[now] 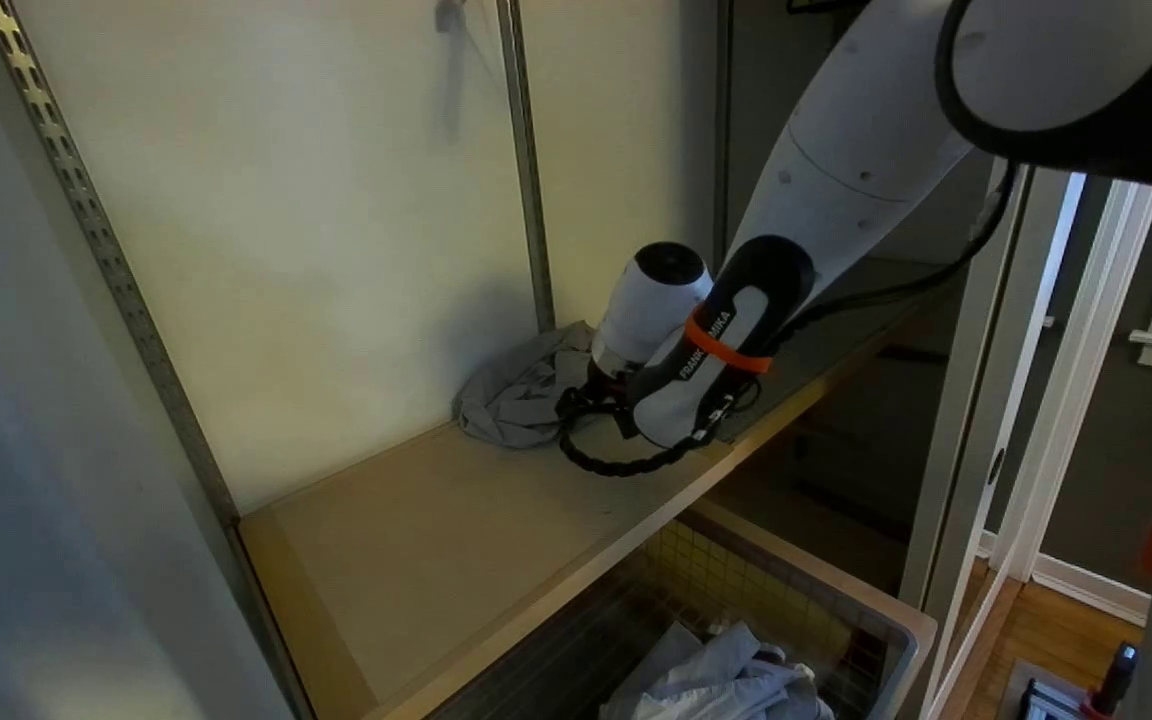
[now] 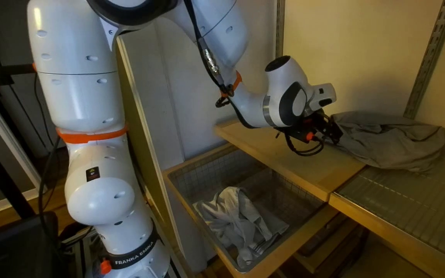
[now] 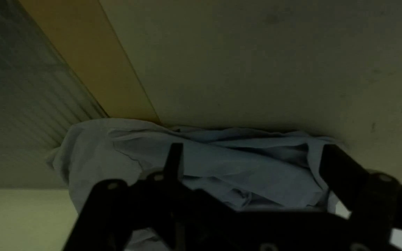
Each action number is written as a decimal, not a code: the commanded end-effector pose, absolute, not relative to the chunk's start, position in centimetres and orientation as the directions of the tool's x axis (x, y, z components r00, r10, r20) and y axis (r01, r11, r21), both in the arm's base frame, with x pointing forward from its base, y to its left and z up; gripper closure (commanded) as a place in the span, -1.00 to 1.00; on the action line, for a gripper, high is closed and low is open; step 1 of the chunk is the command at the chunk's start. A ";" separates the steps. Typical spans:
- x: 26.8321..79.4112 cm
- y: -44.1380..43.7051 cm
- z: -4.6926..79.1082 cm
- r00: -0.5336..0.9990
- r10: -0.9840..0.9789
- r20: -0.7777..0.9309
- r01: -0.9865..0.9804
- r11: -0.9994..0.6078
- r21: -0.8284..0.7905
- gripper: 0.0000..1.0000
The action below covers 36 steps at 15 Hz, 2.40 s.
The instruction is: Fold the grey cloth and put it in the open drawer.
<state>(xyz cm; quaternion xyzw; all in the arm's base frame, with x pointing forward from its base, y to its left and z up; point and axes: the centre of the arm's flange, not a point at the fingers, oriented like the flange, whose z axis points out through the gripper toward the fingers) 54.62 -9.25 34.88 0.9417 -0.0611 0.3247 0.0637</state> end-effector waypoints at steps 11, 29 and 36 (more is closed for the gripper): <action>61.5 -2.8 29.6 0.738 -0.228 0.635 -0.317 -0.948 0.028 -0.31; 56.9 4.3 36.9 0.859 -0.157 0.488 -0.136 -0.988 -0.079 0.98; 51.5 11.5 43.3 0.865 -0.093 0.493 0.058 -0.958 -0.282 0.98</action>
